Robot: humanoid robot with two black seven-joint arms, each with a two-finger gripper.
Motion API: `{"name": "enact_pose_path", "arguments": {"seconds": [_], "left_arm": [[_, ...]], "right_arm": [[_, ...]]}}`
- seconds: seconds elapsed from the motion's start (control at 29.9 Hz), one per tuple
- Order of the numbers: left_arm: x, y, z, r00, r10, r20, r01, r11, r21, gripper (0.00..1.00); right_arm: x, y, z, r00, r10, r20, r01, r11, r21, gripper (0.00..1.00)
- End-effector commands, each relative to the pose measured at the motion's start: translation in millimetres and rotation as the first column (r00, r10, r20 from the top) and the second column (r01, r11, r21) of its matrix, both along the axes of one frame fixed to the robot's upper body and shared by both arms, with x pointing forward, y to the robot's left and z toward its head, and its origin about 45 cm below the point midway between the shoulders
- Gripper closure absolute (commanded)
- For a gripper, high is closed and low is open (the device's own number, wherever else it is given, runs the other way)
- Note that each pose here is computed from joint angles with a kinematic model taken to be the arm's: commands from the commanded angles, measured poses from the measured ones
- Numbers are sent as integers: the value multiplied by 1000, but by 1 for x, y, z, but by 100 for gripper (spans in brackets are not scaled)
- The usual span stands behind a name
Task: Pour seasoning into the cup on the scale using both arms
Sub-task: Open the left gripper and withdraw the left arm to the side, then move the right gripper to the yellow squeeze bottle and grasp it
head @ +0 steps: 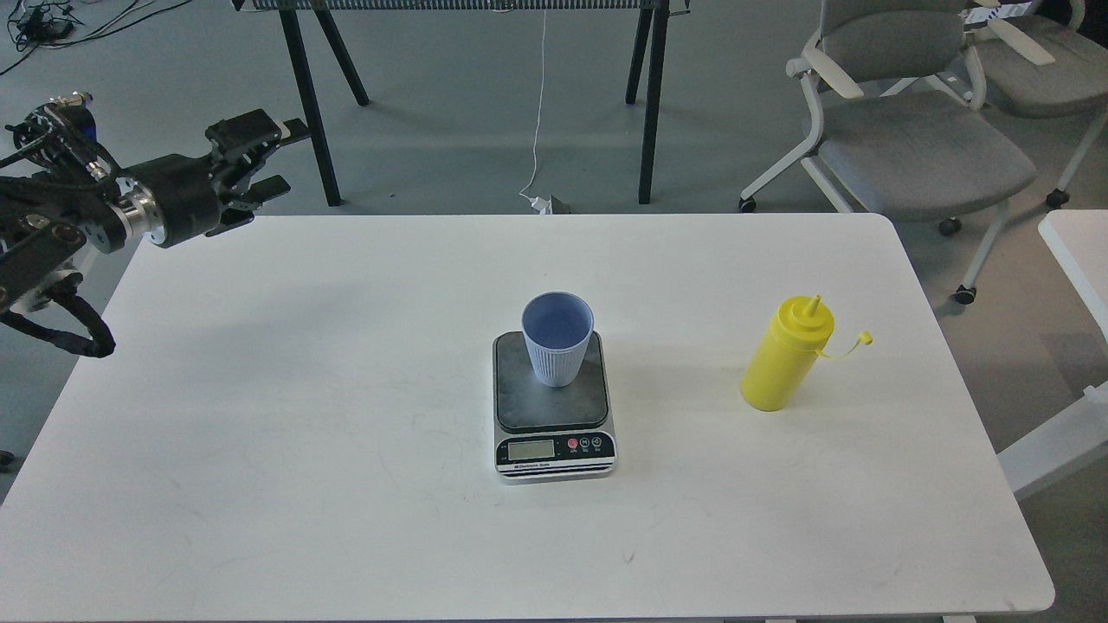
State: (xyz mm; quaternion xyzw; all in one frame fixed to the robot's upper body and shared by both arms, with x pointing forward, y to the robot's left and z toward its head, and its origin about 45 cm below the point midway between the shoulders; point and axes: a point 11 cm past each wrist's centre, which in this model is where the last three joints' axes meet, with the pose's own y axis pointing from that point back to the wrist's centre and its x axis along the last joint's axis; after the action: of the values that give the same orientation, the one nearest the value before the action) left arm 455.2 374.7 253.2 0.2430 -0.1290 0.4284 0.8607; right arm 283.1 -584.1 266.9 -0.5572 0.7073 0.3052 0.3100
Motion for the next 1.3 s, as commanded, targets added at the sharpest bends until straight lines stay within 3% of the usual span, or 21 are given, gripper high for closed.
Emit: {"name": "enact_pose_path", "arguments": {"seconds": [0.0, 0.1, 0.23, 0.43, 0.84, 1.27], "left_arm": [[-2, -4, -8, 1000, -8, -16, 8, 1000, -3, 1], [-4, -7, -15, 999, -13, -30, 12, 1000, -2, 1], [-6, -6, -17, 999, -13, -36, 13, 1000, 4, 1], [-9, 3, -18, 999, -2, -41, 2, 1000, 16, 1], [-15, 2, -30, 998, 0, -65, 0, 1000, 11, 1], [-20, 9, -37, 997, 13, -81, -11, 1000, 17, 1]], "right_arm": [[-39, 10, -57, 994, -63, -94, 74, 990, 120, 0], [-63, 58, -119, 987, -25, -161, 70, 958, 278, 0], [-69, 108, -158, 980, 72, -186, -2, 935, 355, 0], [-63, 157, -173, 968, 190, -161, -116, 916, 383, 0], [-53, 199, -185, 937, 313, -158, -240, 900, 363, 0], [-28, 242, -212, 910, 378, -169, -290, 873, 391, 0]]}}
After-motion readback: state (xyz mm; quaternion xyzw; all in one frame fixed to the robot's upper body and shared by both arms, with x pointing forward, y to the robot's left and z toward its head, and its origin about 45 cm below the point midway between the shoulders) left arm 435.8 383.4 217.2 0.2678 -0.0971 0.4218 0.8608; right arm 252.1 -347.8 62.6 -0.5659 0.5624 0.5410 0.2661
